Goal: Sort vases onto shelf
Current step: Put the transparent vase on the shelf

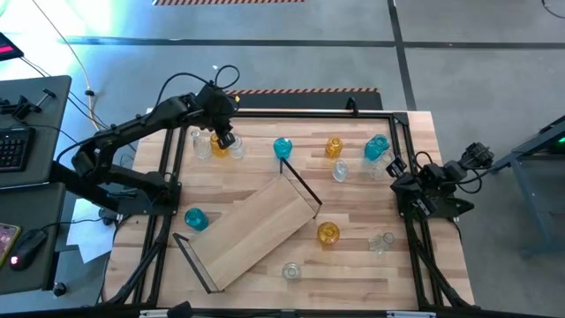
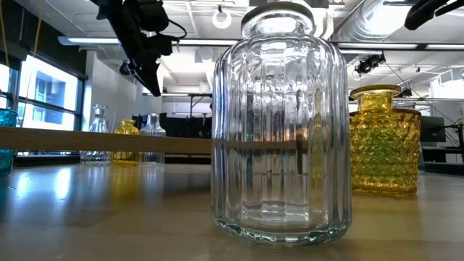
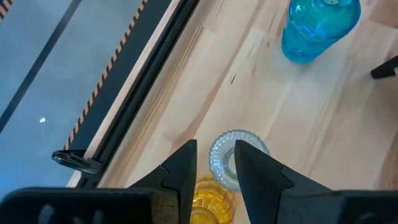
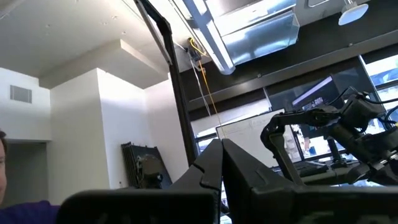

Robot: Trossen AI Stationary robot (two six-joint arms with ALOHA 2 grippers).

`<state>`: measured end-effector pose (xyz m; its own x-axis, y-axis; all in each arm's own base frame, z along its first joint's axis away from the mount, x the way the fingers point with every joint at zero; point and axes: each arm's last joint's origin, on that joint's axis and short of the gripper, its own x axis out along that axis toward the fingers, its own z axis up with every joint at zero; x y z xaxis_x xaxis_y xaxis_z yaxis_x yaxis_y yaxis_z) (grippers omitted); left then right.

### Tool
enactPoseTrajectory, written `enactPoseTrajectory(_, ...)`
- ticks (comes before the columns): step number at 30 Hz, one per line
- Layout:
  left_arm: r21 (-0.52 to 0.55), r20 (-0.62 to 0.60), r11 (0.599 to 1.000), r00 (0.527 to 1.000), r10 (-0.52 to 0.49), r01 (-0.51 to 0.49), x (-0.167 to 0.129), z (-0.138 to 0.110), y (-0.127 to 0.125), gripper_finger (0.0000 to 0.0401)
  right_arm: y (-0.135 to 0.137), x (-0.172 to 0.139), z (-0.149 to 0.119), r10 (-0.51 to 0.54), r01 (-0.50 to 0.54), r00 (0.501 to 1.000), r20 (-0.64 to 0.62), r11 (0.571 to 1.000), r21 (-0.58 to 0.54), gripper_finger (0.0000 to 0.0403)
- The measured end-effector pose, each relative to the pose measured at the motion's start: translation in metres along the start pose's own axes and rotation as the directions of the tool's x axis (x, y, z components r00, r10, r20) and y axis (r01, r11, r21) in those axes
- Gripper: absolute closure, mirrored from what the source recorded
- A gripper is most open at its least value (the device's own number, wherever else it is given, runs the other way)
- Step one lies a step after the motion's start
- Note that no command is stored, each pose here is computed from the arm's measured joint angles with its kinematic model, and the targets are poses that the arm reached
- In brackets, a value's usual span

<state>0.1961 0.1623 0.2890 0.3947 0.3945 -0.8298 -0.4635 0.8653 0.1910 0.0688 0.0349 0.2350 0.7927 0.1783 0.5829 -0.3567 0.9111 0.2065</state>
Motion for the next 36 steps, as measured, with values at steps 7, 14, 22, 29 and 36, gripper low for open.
enactPoseTrajectory(7,0.043,0.026,0.999,1.000,-0.007,0.006,0.000,0.003,-0.004,0.0300,0.000,0.000,-0.002,-0.001,0.001,1.000,-0.020,1.000,-0.006,0.0402)
enactPoseTrajectory(14,0.054,0.036,0.997,0.997,-0.062,0.060,-0.001,0.006,-0.015,0.0299,-0.001,0.000,-0.009,-0.006,-0.003,0.995,-0.095,0.996,-0.095,0.0402)
enactPoseTrajectory(22,0.098,0.014,0.995,1.000,-0.019,0.017,-0.002,0.006,-0.023,0.0293,-0.008,-0.002,-0.019,-0.231,0.189,0.958,-0.171,0.955,-0.228,0.0402)
enactPoseTrajectory(29,0.062,-0.013,0.998,1.000,-0.024,0.025,-0.002,0.003,-0.023,0.0229,-0.004,0.010,-0.003,-0.295,0.209,0.900,-0.321,0.938,-0.275,0.0402)
enactPoseTrajectory(36,0.058,-0.020,0.998,1.000,-0.023,0.024,-0.002,0.002,-0.023,0.0157,0.004,0.046,0.022,-0.449,0.212,0.748,-0.489,0.859,-0.465,0.0402)
